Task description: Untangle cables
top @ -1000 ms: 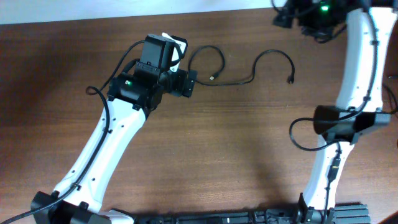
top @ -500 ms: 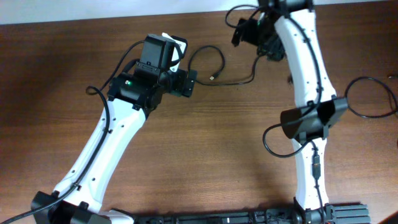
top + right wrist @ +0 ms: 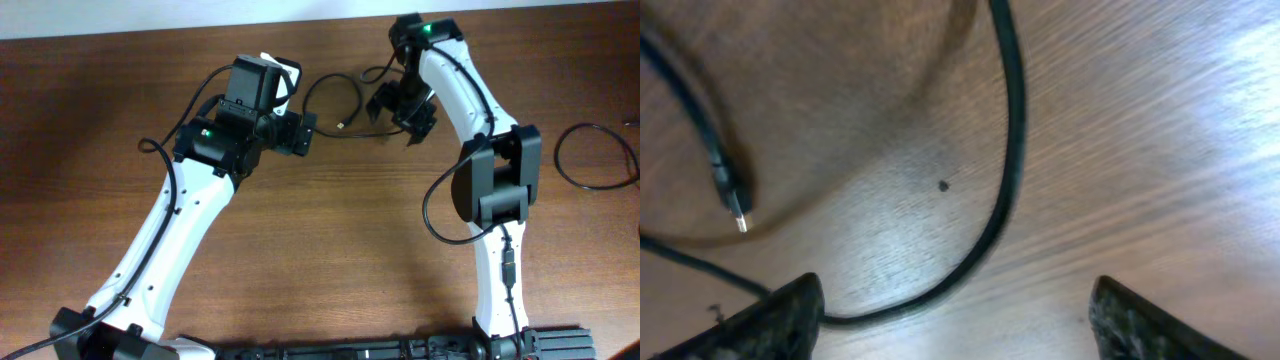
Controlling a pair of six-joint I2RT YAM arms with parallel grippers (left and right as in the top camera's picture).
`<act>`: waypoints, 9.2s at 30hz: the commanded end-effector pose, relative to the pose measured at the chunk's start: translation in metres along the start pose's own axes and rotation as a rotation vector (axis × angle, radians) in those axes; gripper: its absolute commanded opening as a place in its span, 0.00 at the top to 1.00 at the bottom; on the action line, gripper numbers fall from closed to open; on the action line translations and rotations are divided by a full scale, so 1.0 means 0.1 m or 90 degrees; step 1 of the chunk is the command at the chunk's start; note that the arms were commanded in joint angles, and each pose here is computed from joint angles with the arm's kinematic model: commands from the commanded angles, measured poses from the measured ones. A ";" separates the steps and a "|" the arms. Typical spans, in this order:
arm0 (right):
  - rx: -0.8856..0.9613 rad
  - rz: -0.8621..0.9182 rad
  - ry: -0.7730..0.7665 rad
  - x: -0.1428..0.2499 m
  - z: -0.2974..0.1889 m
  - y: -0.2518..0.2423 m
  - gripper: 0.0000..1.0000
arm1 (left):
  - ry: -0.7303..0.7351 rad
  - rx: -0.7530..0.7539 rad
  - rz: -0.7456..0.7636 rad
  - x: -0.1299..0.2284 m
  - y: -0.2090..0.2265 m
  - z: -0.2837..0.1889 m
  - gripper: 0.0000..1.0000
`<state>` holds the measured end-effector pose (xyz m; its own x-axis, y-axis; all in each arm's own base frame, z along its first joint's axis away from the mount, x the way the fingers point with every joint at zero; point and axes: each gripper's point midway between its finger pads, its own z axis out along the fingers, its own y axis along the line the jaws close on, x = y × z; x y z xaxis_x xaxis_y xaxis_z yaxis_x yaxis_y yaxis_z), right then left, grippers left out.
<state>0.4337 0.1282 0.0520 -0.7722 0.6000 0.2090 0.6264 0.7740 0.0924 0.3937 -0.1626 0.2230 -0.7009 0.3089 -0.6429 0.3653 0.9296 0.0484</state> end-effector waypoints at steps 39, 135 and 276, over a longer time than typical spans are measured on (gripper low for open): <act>0.031 0.047 -0.068 0.13 0.32 0.19 0.38 | -0.017 -0.007 -0.010 -0.06 0.03 -0.10 0.01; -0.165 -0.287 -0.493 -0.95 -3.17 -1.00 0.01 | -0.018 -0.007 -0.010 -0.06 0.03 -0.10 0.01; -0.199 -0.459 -0.446 -0.17 -2.89 0.05 0.01 | -0.492 -0.189 -0.121 1.95 0.87 -0.71 0.01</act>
<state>0.4849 0.0613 0.3214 -0.8091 0.0836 -0.5817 -0.0706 0.9689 0.2374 0.2463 -0.0048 0.1566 -0.0802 0.0024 -0.9968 0.0119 0.9999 0.0014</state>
